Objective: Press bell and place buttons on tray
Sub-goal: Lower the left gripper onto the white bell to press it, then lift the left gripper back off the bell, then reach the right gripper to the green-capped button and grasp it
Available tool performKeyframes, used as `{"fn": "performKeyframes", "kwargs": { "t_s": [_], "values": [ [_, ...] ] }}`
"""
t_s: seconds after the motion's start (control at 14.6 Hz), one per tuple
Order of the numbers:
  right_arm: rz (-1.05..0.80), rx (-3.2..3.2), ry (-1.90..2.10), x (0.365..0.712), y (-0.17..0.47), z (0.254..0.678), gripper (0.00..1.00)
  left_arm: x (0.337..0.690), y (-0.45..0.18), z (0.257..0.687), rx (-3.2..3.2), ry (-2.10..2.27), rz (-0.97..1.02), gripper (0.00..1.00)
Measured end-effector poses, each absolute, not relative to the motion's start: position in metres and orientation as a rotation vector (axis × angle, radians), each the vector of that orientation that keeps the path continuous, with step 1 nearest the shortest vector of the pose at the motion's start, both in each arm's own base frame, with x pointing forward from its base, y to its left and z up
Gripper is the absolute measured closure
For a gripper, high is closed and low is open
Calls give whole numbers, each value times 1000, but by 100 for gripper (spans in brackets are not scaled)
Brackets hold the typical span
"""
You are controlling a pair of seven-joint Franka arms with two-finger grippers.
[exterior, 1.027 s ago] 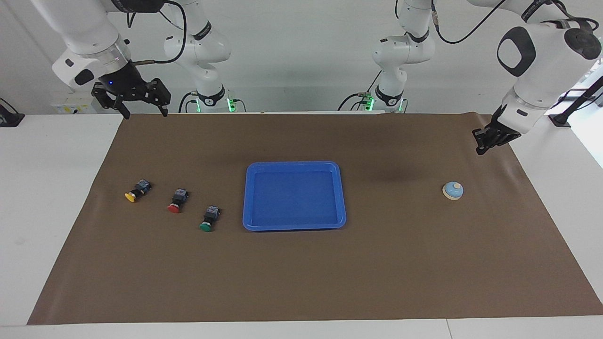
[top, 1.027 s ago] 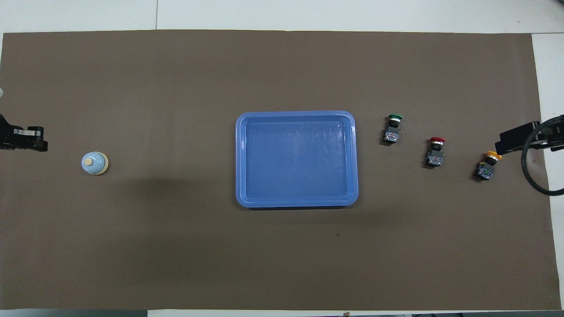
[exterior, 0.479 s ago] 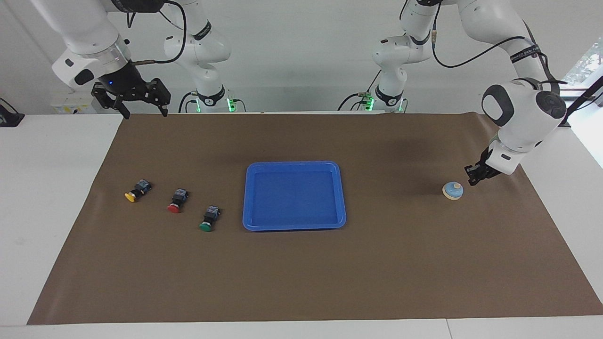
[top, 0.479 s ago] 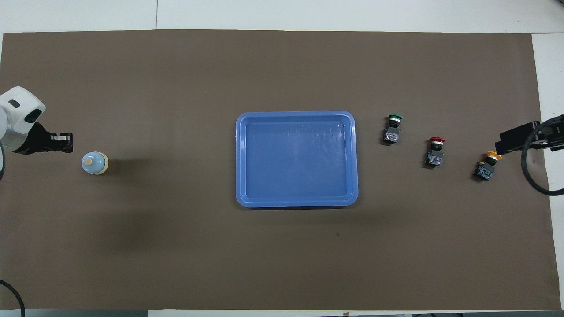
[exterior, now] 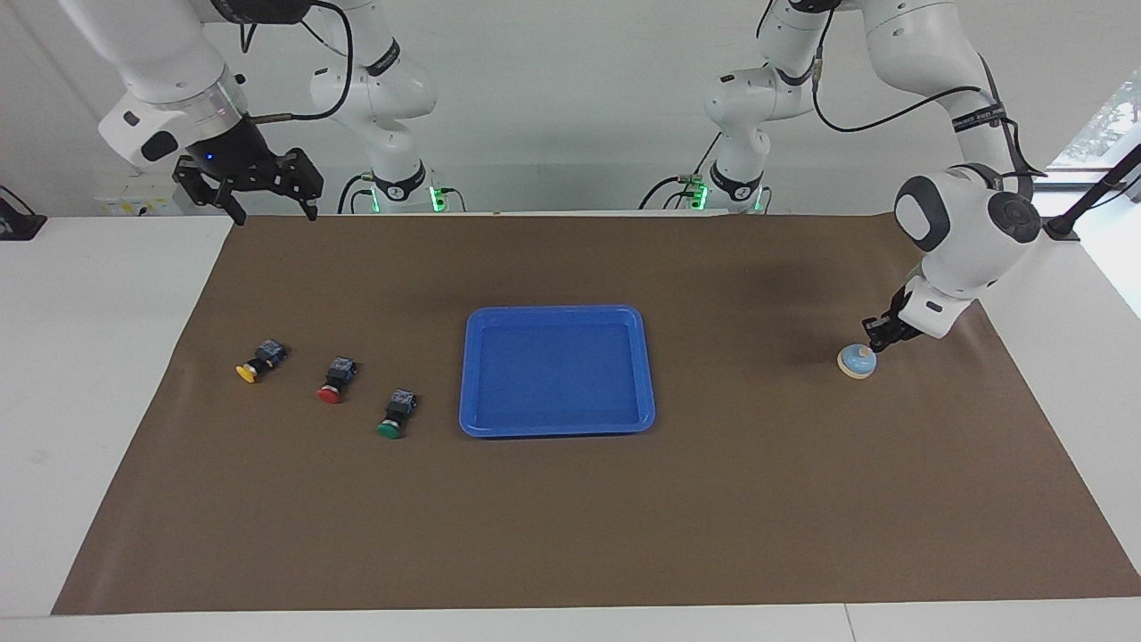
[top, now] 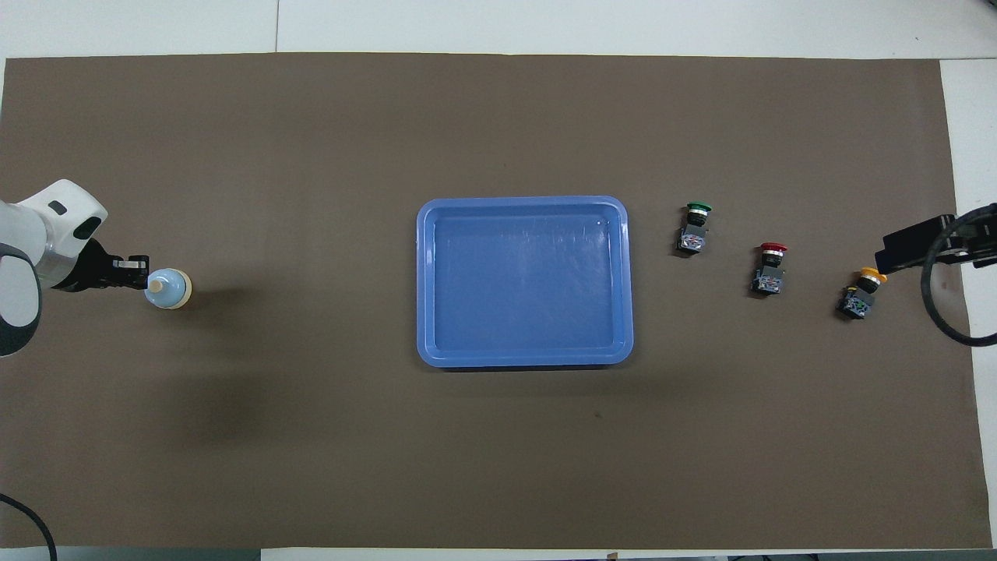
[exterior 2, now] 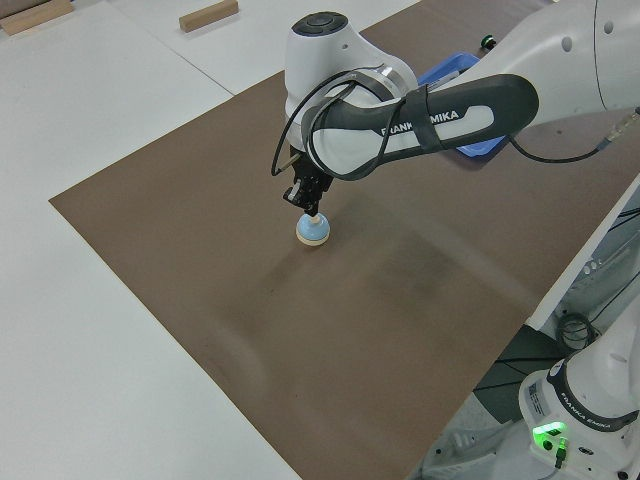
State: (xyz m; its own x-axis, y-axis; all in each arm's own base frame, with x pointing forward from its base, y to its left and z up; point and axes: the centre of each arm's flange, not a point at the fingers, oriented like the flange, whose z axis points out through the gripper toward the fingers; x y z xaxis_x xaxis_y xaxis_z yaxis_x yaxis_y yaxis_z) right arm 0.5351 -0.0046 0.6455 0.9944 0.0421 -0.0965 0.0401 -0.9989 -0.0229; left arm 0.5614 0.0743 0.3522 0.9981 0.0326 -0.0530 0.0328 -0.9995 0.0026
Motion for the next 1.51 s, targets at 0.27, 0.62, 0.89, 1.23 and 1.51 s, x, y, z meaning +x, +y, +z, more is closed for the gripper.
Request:
{"fn": "performKeyframes", "kwargs": {
  "t_s": [0.27,0.62,0.89,1.23,1.51],
  "values": [
    [151,-3116,-64,535,-5,645,0,556,71,338,3139,43,-51,99],
    [154,-3116,-47,535,-11,645,0,571,64,383,3126,21,-168,99],
    [182,-3114,-46,533,-11,644,0,576,22,492,3118,-90,-259,81],
    [127,-3116,-82,534,2,629,0,544,14,555,3127,-62,-208,26],
    [20,-3118,-69,530,31,557,0,544,-4,553,3130,-68,-227,0]
  ]
}}
